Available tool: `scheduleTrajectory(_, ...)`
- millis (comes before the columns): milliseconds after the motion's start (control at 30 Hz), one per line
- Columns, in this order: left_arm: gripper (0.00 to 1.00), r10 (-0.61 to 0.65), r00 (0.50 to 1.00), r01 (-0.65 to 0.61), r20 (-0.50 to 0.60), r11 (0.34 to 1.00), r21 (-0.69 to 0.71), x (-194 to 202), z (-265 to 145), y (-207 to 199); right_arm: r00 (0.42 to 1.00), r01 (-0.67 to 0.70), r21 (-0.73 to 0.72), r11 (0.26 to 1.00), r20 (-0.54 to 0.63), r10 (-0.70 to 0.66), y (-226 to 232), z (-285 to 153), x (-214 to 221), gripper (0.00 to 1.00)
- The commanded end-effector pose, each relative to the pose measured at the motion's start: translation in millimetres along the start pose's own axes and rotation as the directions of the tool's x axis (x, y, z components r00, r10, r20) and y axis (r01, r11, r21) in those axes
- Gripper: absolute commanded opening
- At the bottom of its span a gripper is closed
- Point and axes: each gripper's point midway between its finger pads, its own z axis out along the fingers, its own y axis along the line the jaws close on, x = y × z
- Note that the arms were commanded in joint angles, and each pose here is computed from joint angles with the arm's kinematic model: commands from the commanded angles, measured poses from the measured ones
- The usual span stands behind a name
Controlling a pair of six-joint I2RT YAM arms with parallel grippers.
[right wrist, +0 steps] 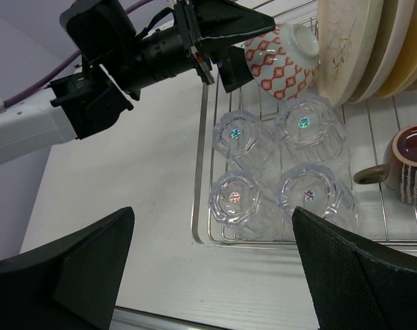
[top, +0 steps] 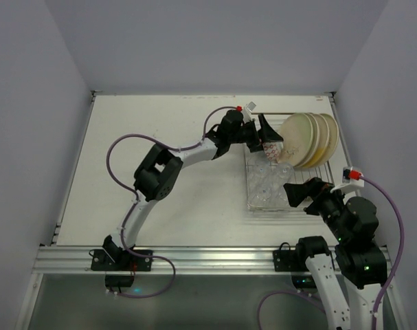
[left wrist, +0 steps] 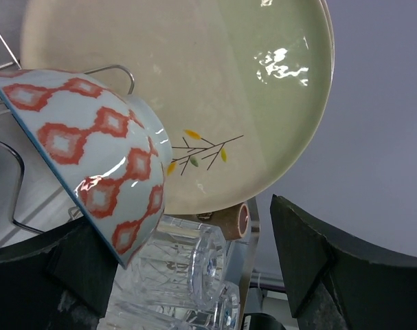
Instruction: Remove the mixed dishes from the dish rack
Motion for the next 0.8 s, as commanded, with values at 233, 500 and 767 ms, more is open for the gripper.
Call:
scheduleTrajectory(233,0.75,-0.017,1.0,0.02,-0.019,0.986,0.163,-1,3,-25,1.0,0.024,-0.043,0.999,0.01,-0.024,6,1,-1,0.99)
scheduleTrajectory(500,0.59,0.024,1.0,-0.025,0.005,0.963,0.267,-10,-6,-56,1.0,0.031,-0.06,0.998,-0.004,-0.031,8,3,1,0.99)
scheduleTrajectory(767,0.46,0.038,0.999,-0.039,0.01,0.952,0.302,-19,-13,-70,0.999,0.035,-0.064,0.997,-0.006,-0.036,9,3,2,0.99)
